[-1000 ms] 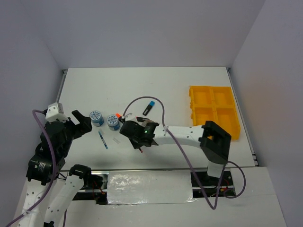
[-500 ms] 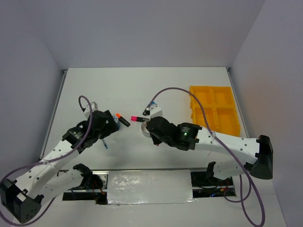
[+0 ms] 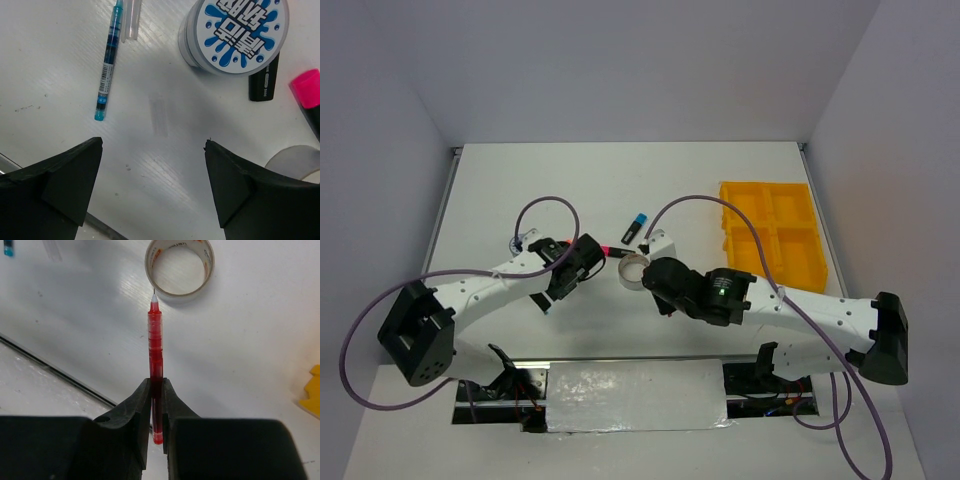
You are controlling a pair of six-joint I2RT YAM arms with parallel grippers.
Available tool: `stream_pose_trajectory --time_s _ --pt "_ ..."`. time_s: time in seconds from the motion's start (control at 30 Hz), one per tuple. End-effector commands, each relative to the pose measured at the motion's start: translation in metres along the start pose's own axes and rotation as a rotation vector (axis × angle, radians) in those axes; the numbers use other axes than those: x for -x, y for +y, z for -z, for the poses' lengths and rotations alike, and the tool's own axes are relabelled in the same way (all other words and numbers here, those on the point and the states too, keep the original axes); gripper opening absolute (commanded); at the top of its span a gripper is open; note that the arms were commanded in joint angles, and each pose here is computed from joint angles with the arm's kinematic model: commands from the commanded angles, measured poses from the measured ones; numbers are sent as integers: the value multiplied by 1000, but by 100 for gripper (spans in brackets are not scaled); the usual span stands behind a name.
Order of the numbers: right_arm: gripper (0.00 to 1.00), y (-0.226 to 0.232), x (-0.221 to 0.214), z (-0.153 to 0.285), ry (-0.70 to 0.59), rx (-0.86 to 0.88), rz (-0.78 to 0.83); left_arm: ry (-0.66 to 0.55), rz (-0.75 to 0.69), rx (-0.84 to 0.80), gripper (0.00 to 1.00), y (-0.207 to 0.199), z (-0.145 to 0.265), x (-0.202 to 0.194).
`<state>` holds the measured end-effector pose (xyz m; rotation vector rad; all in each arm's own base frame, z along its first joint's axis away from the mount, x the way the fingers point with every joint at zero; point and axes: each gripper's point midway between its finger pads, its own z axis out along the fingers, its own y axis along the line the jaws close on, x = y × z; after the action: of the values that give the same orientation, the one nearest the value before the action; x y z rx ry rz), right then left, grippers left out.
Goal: Sort the stationery into containers
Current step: Pick up the pen from the center of the board, then pick up the pen cap from the center of the board.
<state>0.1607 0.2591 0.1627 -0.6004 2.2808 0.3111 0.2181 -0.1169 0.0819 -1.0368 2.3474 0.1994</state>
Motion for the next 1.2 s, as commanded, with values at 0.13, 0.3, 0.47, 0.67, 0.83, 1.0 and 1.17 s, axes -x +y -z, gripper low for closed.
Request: stream_pose_trajectory --time_s 0.13,0.3,0.47,0.67,0.83,1.0,1.17 --pt "7 -7 -2 0 -28 -14 -6 -29 75 40 83 -4 -9 2" --pt "7 -9 -2 1 -29 -24 -4 -8 51 36 63 -10 -20 -2" --pt "7 -10 -2 3 -34 -16 -6 27 62 50 60 -9 -35 -4" --pt "6 -9 -3 1 -31 -16 -3 52 42 67 55 -10 -47 -12" --pt "6 -9 -6 -3 -23 -25 4 78 30 96 54 -7 -56 -19" --pt "6 -7 -7 -5 -17 -21 8 94 20 116 54 -2 -60 -25" --pt "6 -6 -7 -8 -14 -20 9 106 14 141 52 3 -65 -31"
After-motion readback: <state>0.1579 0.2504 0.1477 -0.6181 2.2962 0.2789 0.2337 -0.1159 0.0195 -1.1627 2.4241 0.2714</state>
